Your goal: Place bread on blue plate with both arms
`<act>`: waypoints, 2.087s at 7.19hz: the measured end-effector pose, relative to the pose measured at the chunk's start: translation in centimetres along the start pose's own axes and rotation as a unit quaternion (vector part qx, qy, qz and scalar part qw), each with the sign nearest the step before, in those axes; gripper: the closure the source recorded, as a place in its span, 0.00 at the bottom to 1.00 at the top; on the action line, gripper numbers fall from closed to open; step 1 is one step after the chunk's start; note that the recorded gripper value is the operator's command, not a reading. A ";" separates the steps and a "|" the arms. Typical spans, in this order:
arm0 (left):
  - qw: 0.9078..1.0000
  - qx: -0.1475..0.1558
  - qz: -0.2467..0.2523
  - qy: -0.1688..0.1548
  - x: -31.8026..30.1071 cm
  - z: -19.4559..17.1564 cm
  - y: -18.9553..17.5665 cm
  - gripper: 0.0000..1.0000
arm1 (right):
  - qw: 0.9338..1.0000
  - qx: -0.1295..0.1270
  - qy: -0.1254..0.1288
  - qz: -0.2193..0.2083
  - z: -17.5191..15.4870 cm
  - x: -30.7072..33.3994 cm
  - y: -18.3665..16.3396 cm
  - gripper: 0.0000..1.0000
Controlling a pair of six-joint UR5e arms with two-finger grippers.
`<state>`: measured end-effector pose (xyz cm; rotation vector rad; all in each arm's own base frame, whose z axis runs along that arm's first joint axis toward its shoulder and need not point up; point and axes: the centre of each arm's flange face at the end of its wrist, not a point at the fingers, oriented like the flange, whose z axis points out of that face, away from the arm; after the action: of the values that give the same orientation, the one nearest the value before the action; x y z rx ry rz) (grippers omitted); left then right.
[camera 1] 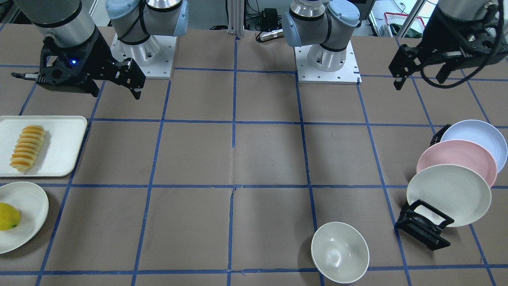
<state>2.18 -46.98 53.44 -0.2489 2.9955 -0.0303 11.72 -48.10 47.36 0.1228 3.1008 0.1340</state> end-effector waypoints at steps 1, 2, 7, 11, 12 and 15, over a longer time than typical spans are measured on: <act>0.999 -0.021 -0.037 0.000 -4.8 2.0 -0.8 0.00 | 1.000 -0.016 0.001 0.005 1.9 0.6 -0.2 0.00; 0.997 -0.038 -0.061 0.002 -9.7 4.8 -1.5 0.00 | 0.999 -0.031 0.001 0.019 3.6 2.0 -0.6 0.00; 0.995 -0.064 -0.075 -0.024 -30.7 18.3 -1.6 0.00 | 0.996 -0.040 0.068 0.050 6.6 13.8 -2.5 0.00; 0.997 -0.044 -0.069 0.010 -36.2 24.3 -1.3 0.00 | 0.998 -0.034 0.060 0.007 10.0 24.4 -3.4 0.00; 0.996 -0.049 -0.067 0.015 -36.4 25.3 -1.4 0.00 | 0.998 -0.033 0.058 0.007 10.8 27.1 -3.4 0.00; 0.996 -0.051 -0.074 0.011 -37.2 28.9 -2.3 0.05 | 0.998 -0.039 0.038 0.009 15.1 33.7 -4.0 0.00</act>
<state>42.80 -43.34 29.85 -0.4835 2.9988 0.1063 -21.57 -48.04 30.87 0.1466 3.1655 0.2650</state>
